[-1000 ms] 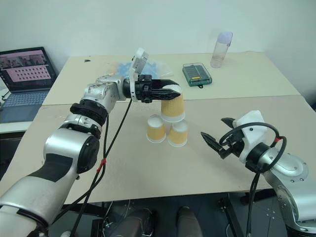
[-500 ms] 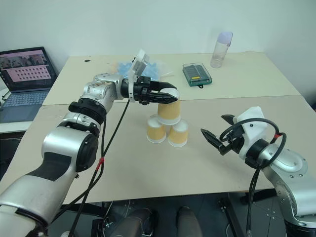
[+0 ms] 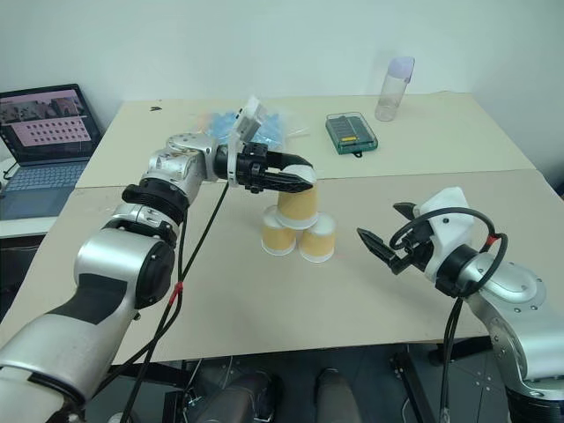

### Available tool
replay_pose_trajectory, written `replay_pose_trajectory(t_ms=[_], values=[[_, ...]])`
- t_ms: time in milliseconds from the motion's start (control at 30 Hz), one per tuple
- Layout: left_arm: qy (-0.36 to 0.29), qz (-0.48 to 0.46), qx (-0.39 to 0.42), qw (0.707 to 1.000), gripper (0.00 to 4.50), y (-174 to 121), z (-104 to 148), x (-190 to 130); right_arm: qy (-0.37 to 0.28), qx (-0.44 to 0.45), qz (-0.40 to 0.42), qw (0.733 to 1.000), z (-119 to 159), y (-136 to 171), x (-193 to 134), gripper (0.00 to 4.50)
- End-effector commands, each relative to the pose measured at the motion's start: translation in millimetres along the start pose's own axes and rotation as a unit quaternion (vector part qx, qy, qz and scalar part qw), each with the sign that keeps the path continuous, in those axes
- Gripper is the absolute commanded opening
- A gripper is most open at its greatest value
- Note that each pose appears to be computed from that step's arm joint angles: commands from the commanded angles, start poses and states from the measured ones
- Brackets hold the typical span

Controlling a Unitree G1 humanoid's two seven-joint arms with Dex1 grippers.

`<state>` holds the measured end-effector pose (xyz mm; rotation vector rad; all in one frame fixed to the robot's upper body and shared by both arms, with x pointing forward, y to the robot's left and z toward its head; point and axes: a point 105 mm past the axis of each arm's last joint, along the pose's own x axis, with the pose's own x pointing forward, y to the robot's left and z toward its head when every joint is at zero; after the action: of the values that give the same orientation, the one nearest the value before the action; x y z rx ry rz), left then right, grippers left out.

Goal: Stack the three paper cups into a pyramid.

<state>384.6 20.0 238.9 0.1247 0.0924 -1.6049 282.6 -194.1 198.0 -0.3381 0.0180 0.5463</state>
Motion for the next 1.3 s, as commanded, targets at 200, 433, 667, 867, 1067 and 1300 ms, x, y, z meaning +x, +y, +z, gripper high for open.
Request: replay_pose_trajectory(t_ms=[200, 433, 667, 867, 1067, 1300], values=[[-0.003, -0.001, 0.039, 0.999, 4.42, -1, 15, -1, -0.020, -0.022, -0.006, 1.000, 13, -4, -2, 4.50], [-0.030, 0.006, 0.035, 0.999, 4.42, 0, 29, -6, -0.021, -0.019, -0.003, 1.000, 12, -4, 0, 4.50], [-0.065, 0.001, 0.041, 0.997, 4.42, -3, 52, -18, -0.020, -0.018, 0.002, 1.000, 12, -3, 1, 4.50], [-0.158, 0.028, 0.035, 0.986, 4.42, -4, 92, -41, -0.020, -0.019, 0.002, 1.000, 12, -5, 2, 4.50], [-0.254, 0.258, 0.045, 0.931, 4.42, 32, 112, -88, -0.007, -0.022, -0.036, 0.999, 6, -16, -1, 4.50], [-0.271, 0.576, -0.003, 0.771, 4.42, 44, 31, -186, 0.058, -0.043, -0.201, 0.977, -25, -67, -3, 4.50]])
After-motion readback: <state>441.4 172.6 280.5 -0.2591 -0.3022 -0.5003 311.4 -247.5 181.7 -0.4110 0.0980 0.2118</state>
